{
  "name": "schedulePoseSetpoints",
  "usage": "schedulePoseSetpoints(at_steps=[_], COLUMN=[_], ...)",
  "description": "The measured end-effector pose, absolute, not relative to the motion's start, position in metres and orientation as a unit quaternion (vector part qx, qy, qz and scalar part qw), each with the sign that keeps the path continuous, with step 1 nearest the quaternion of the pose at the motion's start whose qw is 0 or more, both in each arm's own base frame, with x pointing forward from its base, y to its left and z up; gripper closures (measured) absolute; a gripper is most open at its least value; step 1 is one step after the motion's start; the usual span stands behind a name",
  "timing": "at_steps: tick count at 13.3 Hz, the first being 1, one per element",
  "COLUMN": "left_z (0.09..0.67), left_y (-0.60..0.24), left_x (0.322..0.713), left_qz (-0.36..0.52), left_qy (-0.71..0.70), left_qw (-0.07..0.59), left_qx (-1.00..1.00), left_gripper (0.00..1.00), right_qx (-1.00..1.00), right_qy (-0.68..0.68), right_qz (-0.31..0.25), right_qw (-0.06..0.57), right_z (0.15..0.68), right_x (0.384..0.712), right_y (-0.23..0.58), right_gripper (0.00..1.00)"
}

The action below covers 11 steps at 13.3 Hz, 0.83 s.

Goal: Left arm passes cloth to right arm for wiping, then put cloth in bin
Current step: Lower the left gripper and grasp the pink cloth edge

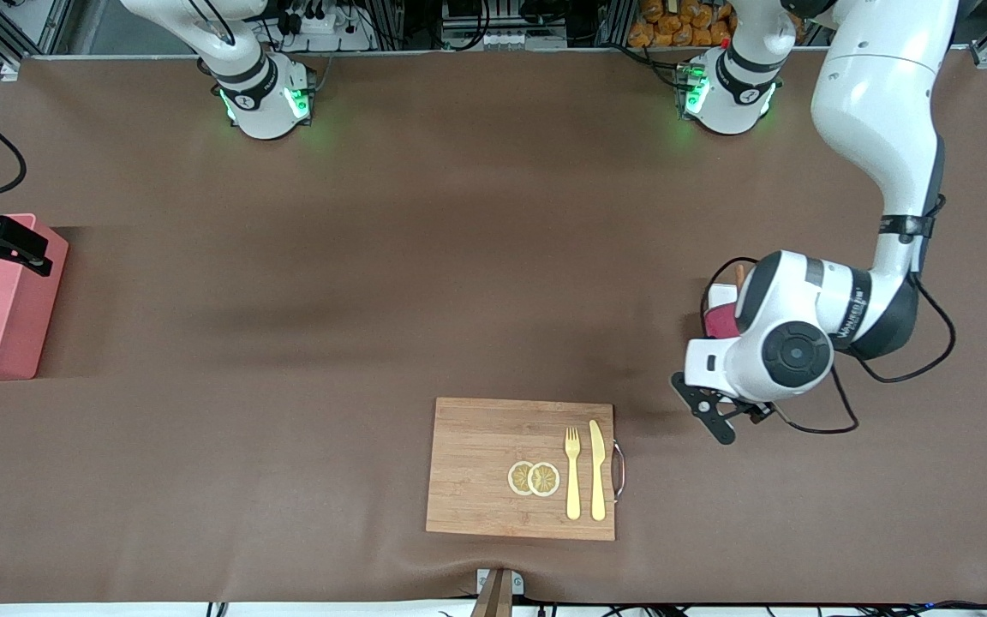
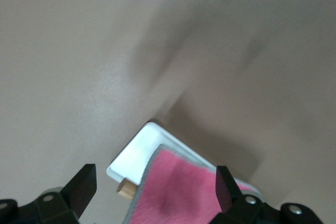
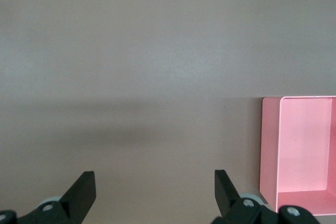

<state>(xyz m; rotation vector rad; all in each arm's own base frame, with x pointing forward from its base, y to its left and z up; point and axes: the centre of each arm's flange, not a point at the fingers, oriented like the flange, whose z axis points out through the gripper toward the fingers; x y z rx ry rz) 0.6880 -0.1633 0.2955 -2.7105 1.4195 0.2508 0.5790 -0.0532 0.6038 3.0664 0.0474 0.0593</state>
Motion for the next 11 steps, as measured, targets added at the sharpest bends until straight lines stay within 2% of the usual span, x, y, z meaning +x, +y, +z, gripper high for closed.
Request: schedulePoseSetpoints(at_steps=[11], left_z=[0.276], left_y=[-0.144], left_x=[0.672], left_qz=[0.165], left_qy=[0.488], left_qw=[0.017], left_qx=[-0.857], left_gripper=[0.00], right_qx=[0.999], right_qy=[-0.002], right_qz=[-0.015], right_qw=[0.032], right_z=[0.583], right_x=[0.576], right_y=[-0.052], right_gripper=[0.00])
